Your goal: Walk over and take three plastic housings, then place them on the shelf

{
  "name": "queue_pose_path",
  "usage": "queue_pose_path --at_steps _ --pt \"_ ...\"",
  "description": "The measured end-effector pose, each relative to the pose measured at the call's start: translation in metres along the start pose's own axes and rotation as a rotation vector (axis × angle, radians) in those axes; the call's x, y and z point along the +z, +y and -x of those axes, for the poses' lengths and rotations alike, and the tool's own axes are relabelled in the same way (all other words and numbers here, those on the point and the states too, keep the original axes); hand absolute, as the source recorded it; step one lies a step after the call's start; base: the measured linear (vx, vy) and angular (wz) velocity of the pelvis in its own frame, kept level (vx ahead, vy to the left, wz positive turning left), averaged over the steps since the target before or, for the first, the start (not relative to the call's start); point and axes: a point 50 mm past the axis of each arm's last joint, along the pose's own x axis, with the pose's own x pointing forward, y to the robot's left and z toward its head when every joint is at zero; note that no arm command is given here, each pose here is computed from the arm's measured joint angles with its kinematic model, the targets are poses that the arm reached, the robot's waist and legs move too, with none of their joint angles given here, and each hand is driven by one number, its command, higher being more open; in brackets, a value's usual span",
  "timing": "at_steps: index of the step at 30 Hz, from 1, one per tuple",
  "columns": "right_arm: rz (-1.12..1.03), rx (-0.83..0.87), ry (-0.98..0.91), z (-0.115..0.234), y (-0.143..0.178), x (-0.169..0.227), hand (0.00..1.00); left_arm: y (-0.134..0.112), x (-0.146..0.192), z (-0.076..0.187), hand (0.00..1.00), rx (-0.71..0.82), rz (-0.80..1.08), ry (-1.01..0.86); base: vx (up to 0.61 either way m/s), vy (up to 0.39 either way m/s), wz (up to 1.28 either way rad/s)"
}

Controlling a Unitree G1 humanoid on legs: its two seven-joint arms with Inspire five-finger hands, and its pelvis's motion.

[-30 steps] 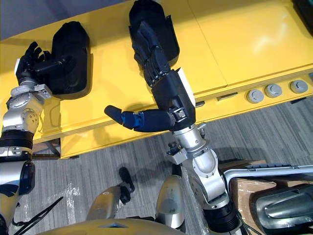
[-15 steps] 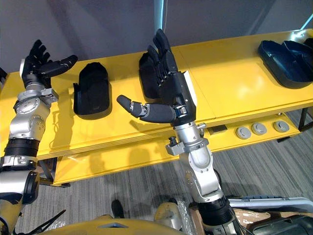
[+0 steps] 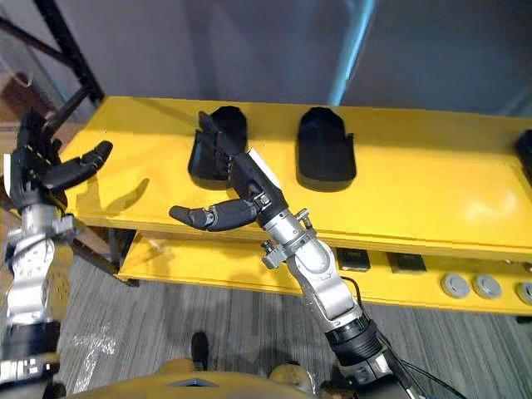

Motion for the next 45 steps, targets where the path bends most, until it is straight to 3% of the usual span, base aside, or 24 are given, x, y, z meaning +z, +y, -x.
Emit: queue_pose_path --at_steps 3,7,19,33,45 --pt "0.027 0.050 0.006 -0.001 0.003 0.000 1.00 -0.002 -0.005 0.017 1.00 -0.058 0.031 0.022 -0.06 0.002 0.17" --pt "0.030 0.078 0.008 -0.001 0.003 0.000 1.00 -0.014 -0.001 0.019 1.00 -0.171 0.059 -0.008 -0.07 0.006 0.10" --pt "0.100 0.113 0.051 0.001 0.004 -0.004 1.00 -0.021 0.014 0.019 1.00 -0.200 0.123 -0.105 -0.02 0.000 -0.02" --pt "0.188 -0.012 0.038 -0.008 -0.020 0.002 1.00 -0.044 0.040 0.014 1.00 -0.323 0.238 -0.237 0.00 -0.004 -0.01" --pt "0.199 -0.071 -0.005 -0.020 -0.031 0.010 1.00 -0.057 0.041 0.014 1.00 -0.387 0.270 -0.252 0.00 -0.001 0.00"
